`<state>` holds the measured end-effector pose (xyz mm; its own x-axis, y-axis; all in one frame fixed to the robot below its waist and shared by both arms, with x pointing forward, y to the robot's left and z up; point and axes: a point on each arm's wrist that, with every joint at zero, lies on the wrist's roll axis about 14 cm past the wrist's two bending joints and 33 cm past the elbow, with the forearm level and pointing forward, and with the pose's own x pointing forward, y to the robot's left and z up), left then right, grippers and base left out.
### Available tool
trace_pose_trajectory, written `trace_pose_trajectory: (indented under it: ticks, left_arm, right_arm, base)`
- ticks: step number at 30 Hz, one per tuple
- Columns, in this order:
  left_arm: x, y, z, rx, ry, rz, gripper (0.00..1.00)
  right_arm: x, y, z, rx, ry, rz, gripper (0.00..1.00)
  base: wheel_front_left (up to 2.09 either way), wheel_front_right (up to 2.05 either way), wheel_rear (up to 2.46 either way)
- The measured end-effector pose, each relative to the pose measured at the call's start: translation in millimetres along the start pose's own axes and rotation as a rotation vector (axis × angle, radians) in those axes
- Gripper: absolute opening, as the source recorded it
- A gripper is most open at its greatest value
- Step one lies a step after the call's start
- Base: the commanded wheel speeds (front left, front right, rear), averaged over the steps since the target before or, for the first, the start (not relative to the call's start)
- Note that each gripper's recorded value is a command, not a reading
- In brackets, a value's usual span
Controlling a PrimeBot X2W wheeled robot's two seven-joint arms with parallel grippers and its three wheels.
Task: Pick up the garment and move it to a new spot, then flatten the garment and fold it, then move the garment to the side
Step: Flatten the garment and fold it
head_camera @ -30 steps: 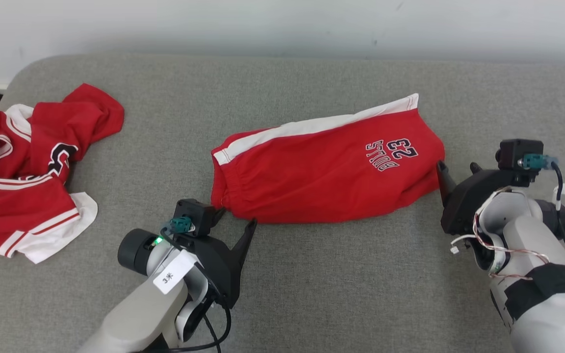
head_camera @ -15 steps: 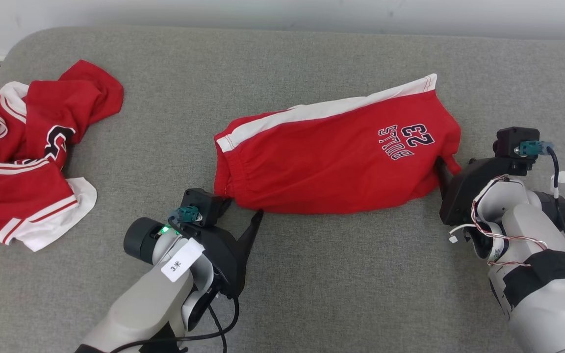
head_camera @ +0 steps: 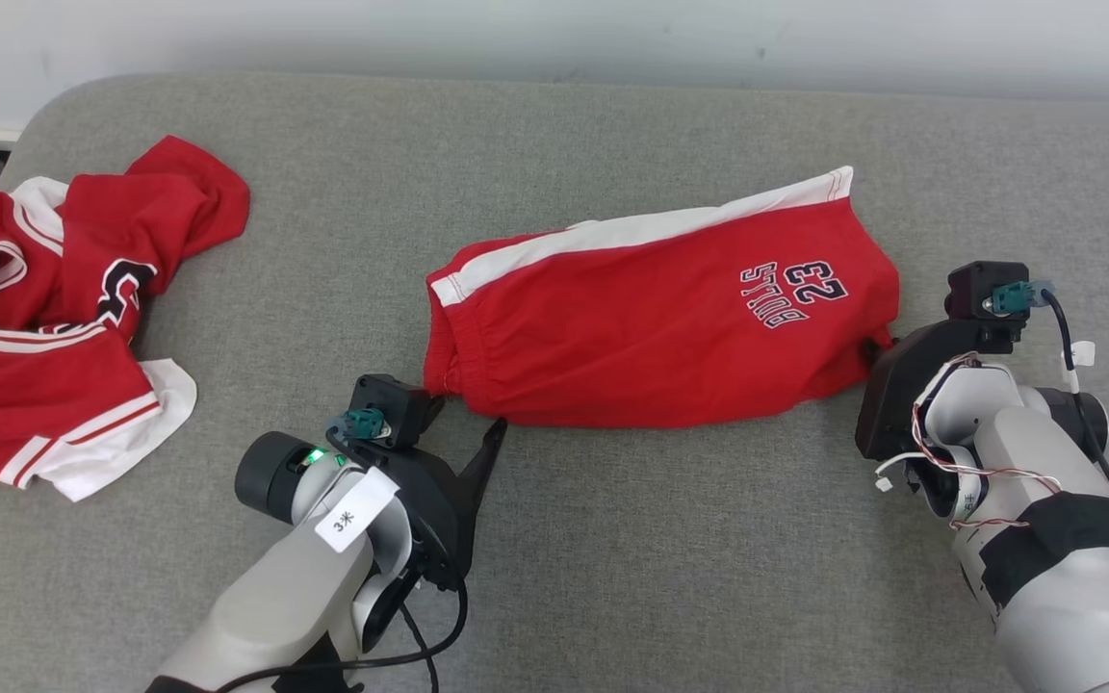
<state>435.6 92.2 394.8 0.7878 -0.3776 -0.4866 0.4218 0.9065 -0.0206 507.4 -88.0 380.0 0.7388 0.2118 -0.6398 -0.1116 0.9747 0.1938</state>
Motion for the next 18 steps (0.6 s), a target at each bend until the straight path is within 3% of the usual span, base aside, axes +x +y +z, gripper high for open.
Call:
trace_pose_trajectory:
  ticks: [2, 3, 14, 15, 16, 17, 18]
  left_arm:
    - [0.3, -2.6, 1.5, 0.003, -0.004, -0.006, 1.00]
    - [1.1, -4.8, 1.9, 0.002, -0.004, -0.010, 1.00]
    - [4.0, -10.8, -3.9, 0.005, 0.012, -0.034, 1.00]
    - [4.2, -10.7, -3.8, 0.005, 0.012, -0.033, 0.96]
    - [4.4, -10.8, -3.7, 0.005, 0.012, -0.034, 0.80]
    - [4.6, -11.0, -3.7, 0.005, 0.012, -0.034, 0.57]
    - [4.8, -11.4, -3.7, 0.005, 0.013, -0.037, 0.49]
  right_arm:
    - [-1.5, -1.0, 0.3, 0.001, 0.001, -0.003, 0.31]
    - [-1.9, -2.1, -0.4, 0.004, 0.005, -0.005, 0.00]
    - [-0.9, -2.7, -2.5, 0.010, 0.013, -0.007, 0.00]
    - [-1.1, -2.6, -2.3, 0.011, 0.012, -0.007, 0.00]
    - [-1.1, -2.8, -2.3, 0.012, 0.012, -0.007, 0.00]
    - [-1.1, -2.8, -2.3, 0.012, 0.012, -0.007, 0.00]
    - [-1.2, -2.9, -2.3, 0.013, 0.012, -0.008, 0.00]
  base:
    - [0.00, 0.00, 0.00]
    - [0.00, 0.00, 0.00]
    - [0.00, 0.00, 0.00]
    - [0.00, 0.00, 0.00]
    - [0.00, 0.00, 0.00]
    - [0.00, 0.00, 0.00]
    - [0.00, 0.00, 0.00]
